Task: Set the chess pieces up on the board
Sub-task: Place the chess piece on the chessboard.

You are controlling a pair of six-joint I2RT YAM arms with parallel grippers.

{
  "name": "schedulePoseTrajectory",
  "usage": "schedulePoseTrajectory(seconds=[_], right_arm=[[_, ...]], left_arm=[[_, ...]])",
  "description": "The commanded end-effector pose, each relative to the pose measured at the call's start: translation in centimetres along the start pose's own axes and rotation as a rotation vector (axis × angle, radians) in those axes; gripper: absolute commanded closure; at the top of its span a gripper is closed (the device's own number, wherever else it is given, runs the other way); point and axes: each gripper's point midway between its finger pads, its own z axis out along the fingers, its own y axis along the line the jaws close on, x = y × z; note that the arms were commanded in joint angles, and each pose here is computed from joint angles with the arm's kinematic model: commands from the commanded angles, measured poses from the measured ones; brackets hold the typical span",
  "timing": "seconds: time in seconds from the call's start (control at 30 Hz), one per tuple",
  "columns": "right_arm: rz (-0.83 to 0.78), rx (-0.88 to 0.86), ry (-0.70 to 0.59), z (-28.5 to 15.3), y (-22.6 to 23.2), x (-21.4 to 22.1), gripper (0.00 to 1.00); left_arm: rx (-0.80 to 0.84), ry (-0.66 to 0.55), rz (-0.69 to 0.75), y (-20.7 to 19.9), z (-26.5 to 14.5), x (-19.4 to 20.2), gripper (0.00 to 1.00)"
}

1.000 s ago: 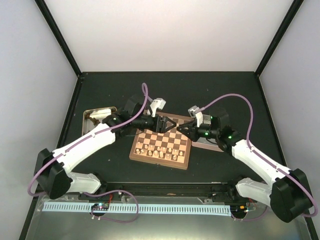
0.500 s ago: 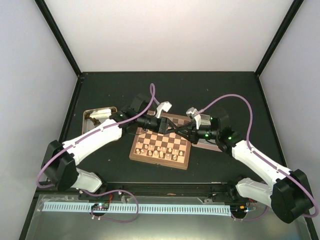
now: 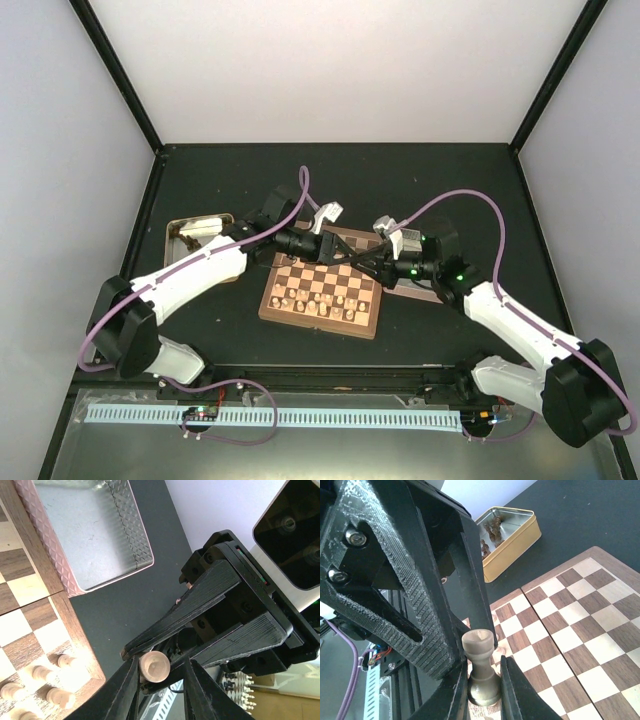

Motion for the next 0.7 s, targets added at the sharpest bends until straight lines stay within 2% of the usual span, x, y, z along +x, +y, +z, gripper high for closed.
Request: schedulePoseTrajectory(seconds=[0.0,0.03,0.1,0.23,0.57,0.6,0.67], right_arm=[[-0.067,-0.035,-0.033,-0.3,1.2,-0.7,0.99],[-0.068,-0.031,-0.033,-0.3,1.1,-0.7,0.99],[-0.069,-0.022,-0.037,-0.3,1.0,-0.7,0.99],[-0.072,-0.011,-0.041,-0.4,0.9,-0.8,0.99],[-0.073,0.002,-0.046,-0.5,0.7,-0.8,0.99],[-0.071,0.01,-0.047,-0.5,0.6,-0.9,0.98],[-0.066,0.031,-0.047,-0.6,0.4,-0.9,0.89]], left_arm=[[0.025,-0.032,-0.011,-0.3,0.1,-1.3,0.75],[0.029,-0.034,-0.016,-0.3,0.1,-1.4,0.73],[0.032,-0.037,-0.024,-0.3,0.0,-1.4,0.61],[0.019,-0.039,-0.035,0.1,0.1,-1.4,0.58],[-0.021,-0.02,-0.043,1.3,0.5,-1.0,0.89],[-0.025,-0.017,-0.041,1.4,0.5,-0.9,0.92],[-0.037,-0.02,-0.035,1.7,0.5,-0.9,0.95]])
